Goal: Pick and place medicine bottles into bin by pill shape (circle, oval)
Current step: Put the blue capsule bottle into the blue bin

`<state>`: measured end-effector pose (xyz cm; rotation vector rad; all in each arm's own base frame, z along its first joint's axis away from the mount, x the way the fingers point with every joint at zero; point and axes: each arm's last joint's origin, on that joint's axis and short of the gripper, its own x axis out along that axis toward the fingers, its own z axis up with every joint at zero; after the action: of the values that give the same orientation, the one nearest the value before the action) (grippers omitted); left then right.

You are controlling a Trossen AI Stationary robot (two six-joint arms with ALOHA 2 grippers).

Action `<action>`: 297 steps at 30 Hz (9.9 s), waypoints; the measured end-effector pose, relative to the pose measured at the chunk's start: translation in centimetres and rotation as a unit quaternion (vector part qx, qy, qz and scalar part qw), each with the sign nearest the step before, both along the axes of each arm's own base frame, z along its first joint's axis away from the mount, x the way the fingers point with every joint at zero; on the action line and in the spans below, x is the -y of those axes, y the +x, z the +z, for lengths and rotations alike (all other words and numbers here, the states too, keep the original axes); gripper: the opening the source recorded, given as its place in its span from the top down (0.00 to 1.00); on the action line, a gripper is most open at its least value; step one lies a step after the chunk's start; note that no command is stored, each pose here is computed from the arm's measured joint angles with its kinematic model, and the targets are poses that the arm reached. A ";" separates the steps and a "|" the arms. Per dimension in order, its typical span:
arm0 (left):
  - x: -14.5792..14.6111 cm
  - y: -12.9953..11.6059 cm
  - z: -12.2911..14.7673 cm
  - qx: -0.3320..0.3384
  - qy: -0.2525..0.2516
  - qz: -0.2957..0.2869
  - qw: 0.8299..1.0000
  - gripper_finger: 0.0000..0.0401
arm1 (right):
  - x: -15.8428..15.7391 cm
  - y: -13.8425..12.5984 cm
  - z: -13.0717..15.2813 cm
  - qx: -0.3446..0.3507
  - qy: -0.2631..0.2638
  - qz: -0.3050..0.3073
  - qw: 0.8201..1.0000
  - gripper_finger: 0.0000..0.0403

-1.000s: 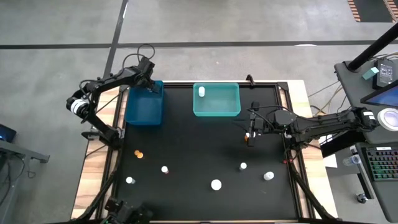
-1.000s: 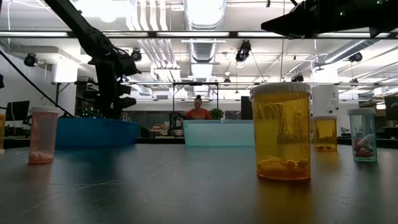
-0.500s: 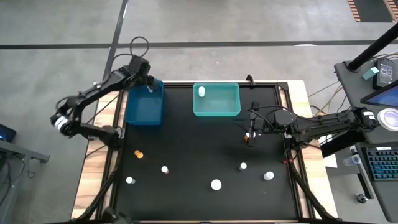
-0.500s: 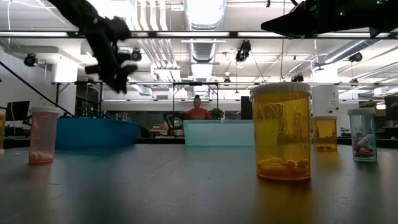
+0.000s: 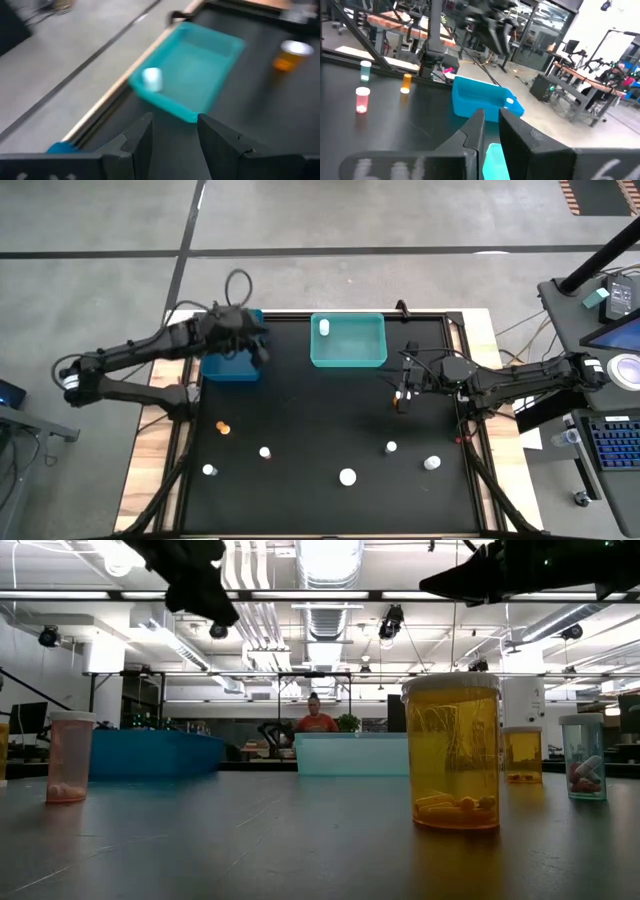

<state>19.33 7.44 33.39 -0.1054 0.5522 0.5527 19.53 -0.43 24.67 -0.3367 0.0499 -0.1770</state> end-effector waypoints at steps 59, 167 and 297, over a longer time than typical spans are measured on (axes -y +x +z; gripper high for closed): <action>9.4 -0.1 -3.7 0.172 0.113 -0.303 0.931 0.66 | -12.9 6.5 1.4 -0.554 0.502 -0.332 0.575 0.81; 8.8 6.0 -8.9 0.078 0.069 -0.230 0.968 0.58 | -2.1 18.6 2.3 -0.249 0.211 -0.054 0.944 0.72; -11.8 -0.3 -16.2 -0.229 -0.126 0.359 0.896 0.82 | 0.6 5.8 2.2 -0.200 0.139 -0.108 0.964 0.42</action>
<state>18.99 19.27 17.19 -0.4458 1.0578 1.2458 25.28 -1.03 26.83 -0.0801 0.5090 -0.3124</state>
